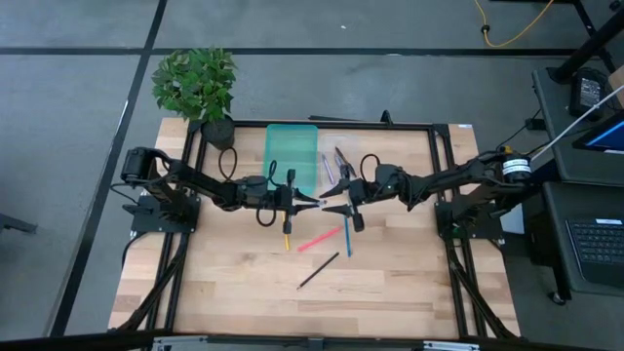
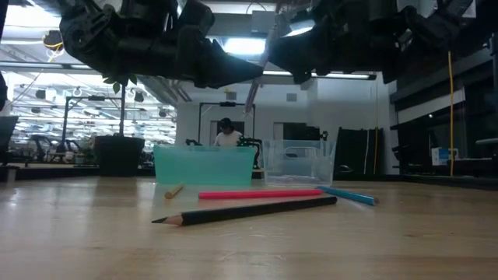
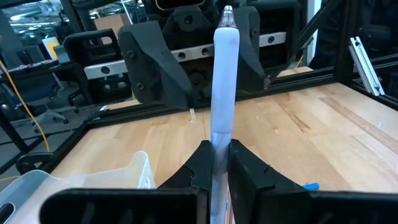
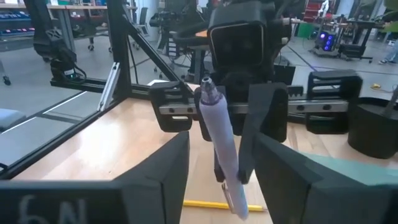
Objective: Sort pens & pencils
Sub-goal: Put the purple pen into the transparent bin
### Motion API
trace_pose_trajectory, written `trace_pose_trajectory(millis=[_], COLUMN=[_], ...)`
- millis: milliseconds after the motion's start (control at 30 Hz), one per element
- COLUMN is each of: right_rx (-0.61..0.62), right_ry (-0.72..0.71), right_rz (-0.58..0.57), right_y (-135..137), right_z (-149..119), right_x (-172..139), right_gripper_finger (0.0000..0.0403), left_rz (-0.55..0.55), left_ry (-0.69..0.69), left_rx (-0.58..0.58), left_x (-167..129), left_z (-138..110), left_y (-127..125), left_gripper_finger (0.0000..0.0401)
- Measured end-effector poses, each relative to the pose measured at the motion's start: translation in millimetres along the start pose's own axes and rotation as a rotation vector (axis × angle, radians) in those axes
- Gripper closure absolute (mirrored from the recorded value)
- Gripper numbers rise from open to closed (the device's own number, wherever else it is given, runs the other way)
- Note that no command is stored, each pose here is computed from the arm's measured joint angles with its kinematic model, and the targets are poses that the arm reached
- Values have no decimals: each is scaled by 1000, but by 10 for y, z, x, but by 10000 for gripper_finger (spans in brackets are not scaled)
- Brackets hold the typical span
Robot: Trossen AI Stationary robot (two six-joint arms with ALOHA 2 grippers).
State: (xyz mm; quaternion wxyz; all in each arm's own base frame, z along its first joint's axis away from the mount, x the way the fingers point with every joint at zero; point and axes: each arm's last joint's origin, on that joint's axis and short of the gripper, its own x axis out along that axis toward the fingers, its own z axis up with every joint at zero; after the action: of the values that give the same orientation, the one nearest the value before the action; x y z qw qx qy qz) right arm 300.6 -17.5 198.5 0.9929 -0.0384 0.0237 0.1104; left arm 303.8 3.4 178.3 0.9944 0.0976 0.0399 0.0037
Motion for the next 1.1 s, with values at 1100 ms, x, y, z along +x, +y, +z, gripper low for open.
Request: trace_pose_trajectory(millis=[1100], right_rx=[-34], right_ry=[36], right_rz=[-10], right_y=[-81], right_z=[-34], right_x=[116], right_gripper_finger=[365], left_rz=[-22], left_ry=[15], left_rx=[-27], left_x=[-2], left_z=[-19], left_y=[-3], left_gripper_finger=[323])
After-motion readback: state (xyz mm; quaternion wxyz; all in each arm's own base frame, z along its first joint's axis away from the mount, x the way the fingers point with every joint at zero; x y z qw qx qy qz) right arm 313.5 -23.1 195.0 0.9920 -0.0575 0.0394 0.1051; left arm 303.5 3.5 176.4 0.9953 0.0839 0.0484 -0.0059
